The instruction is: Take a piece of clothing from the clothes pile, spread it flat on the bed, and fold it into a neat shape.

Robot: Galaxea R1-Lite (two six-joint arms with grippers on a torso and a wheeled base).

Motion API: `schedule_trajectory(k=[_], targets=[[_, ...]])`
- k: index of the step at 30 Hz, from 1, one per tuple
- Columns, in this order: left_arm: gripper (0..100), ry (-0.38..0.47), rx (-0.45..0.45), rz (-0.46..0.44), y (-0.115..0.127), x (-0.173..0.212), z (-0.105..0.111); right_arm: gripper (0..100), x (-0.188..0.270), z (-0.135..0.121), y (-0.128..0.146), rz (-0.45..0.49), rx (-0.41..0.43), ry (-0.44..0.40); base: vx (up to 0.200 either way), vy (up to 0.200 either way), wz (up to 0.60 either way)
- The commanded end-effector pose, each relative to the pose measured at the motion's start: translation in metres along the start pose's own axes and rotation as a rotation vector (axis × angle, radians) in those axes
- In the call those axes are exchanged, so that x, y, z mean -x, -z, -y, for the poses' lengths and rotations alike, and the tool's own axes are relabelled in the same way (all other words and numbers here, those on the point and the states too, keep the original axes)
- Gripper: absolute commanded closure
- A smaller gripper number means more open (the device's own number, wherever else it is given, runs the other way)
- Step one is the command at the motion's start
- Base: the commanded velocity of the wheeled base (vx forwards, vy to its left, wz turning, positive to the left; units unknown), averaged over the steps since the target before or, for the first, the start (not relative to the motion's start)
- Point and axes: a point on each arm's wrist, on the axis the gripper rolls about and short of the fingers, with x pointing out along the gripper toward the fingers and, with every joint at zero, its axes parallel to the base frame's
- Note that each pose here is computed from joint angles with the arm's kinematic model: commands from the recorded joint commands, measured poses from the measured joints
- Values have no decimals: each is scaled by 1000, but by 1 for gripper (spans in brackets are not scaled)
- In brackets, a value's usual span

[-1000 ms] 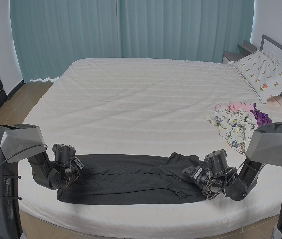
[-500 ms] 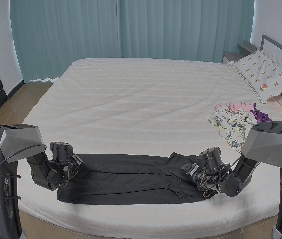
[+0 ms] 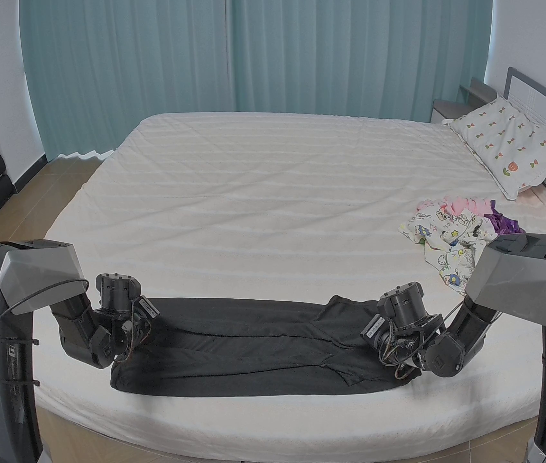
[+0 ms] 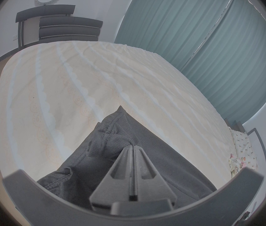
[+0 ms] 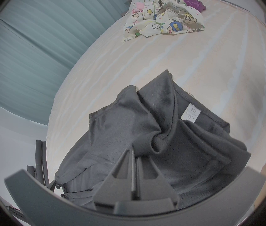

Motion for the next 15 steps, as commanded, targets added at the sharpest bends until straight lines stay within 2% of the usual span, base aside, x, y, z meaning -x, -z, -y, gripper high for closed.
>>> schedule_trajectory(k=[1, 9, 15], targets=[[100, 4, 2, 5, -1, 0, 1, 100, 6, -5, -10, 23, -14, -24, 0, 0, 0], [100, 64, 28, 72, -9, -1, 5, 100, 10, -14, -48, 114, -17, -75, 0, 0, 0], [100, 99, 51, 119, -18, -2, 8, 100, 1, -32, -77, 211, -27, -190, 0, 0, 0]])
